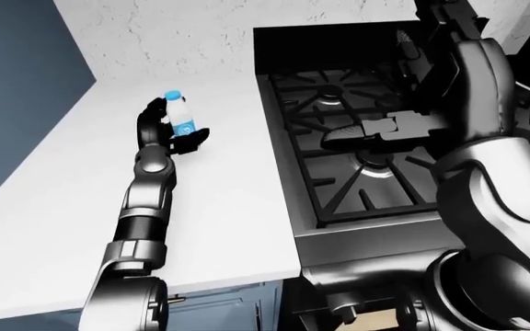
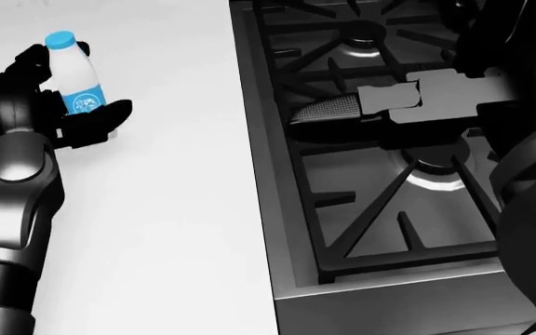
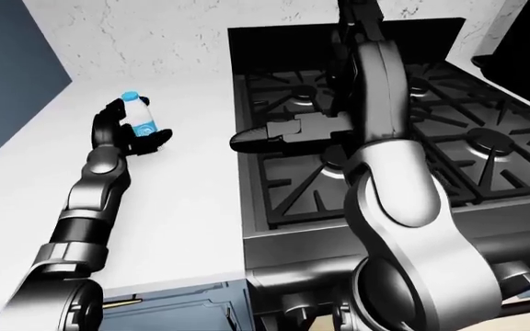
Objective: Move the drinks to the dining counter.
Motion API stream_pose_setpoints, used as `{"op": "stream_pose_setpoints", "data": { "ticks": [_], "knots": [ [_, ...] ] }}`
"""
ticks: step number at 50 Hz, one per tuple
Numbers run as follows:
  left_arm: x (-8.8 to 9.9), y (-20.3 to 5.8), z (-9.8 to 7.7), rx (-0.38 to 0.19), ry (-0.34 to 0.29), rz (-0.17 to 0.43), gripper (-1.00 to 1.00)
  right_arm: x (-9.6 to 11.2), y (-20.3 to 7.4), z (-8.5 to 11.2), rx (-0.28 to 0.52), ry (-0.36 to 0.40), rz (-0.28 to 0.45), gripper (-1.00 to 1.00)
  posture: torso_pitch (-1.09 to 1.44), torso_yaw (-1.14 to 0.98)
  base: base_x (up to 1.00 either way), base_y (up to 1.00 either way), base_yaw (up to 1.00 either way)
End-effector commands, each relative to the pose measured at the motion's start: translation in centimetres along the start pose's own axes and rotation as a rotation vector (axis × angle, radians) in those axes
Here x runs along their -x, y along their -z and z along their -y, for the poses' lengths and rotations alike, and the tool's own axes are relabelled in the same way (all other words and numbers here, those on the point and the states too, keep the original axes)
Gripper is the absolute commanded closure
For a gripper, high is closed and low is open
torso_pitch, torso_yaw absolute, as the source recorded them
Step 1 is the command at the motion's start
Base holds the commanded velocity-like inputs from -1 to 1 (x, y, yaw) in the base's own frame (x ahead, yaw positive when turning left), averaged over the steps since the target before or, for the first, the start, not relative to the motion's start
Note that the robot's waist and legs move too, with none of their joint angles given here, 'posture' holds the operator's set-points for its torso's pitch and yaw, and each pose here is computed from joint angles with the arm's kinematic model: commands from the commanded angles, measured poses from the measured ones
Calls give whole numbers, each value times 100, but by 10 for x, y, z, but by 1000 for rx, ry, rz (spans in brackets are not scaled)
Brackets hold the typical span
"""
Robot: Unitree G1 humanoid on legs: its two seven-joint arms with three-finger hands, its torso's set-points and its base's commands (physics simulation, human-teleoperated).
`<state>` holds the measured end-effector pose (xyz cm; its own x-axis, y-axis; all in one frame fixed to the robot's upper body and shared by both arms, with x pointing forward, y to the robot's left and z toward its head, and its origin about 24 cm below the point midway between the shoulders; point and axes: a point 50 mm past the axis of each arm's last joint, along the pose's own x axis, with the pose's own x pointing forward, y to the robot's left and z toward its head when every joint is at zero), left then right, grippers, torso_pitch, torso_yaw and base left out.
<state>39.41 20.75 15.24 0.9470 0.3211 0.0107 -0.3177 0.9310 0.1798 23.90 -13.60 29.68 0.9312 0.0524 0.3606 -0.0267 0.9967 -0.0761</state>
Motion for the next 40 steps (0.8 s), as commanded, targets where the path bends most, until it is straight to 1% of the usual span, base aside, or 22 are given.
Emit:
{"op": "stream_pose_setpoints", "data": {
  "ticks": [1, 3, 6, 7, 8, 9, 10, 21, 25, 29, 33, 36, 38, 40],
  "knots": [
    [-2, -23, -2, 24, -13, 95, 28, 1, -12, 1, -2, 7, 69, -100, 0, 0, 0, 0, 0],
    [-2, -23, -1, 24, -10, 95, 40, 1, -13, 1, -2, 7, 70, -100, 0, 0, 0, 0, 0],
    [-1, -27, -1, 24, -8, 100, 62, 0, -14, 1, 0, 7, 72, -100, 0, 0, 0, 0, 0],
    [0, -29, -2, 25, -8, 104, 73, 0, -14, 1, 1, 7, 72, -100, 0, 0, 0, 0, 0],
    [1, -29, -2, 26, -8, 106, 79, 0, -14, 1, 1, 7, 72, -100, 0, 0, 0, 0, 0],
    [2, -31, -1, 27, -3, 110, 95, 0, -15, 2, 2, 7, 73, -100, 0, 0, 0, 0, 0],
    [4, -33, -2, 26, -1, 116, 100, 0, -15, 2, 2, 7, 73, -100, 0, 0, 0, 0, 0],
    [24, -48, 0, 30, 52, 156, 100, 1, -16, 3, 5, 8, 76, -100, 0, 0, 0, 0, 0],
    [37, -56, 1, 36, 85, 172, 100, 1, -16, 3, 4, 9, 75, -100, 0, 0, 0, 0, 0],
    [54, -64, 0, 28, 128, 187, 100, 1, -16, 3, 3, 10, 76, -100, 0, 0, 0, 0, 0],
    [71, -70, 1, 17, 169, 190, 100, 2, -17, 2, 0, 10, 77, -100, 0, 0, 0, 0, 0],
    [80, -74, -1, 23, 183, 197, 100, 2, -17, 2, 3, 12, 73, -100, 0, 0, 0, 0, 0],
    [83, -76, -1, 23, 187, 204, 100, 2, -16, 2, 10, 11, 70, -100, 0, 0, -4, 0, 0],
    [83, -76, -1, 29, 190, 205, 100, 1, -15, 2, 11, 10, 65, -100, 0, 0, -38, 0, 0]
  ]
}}
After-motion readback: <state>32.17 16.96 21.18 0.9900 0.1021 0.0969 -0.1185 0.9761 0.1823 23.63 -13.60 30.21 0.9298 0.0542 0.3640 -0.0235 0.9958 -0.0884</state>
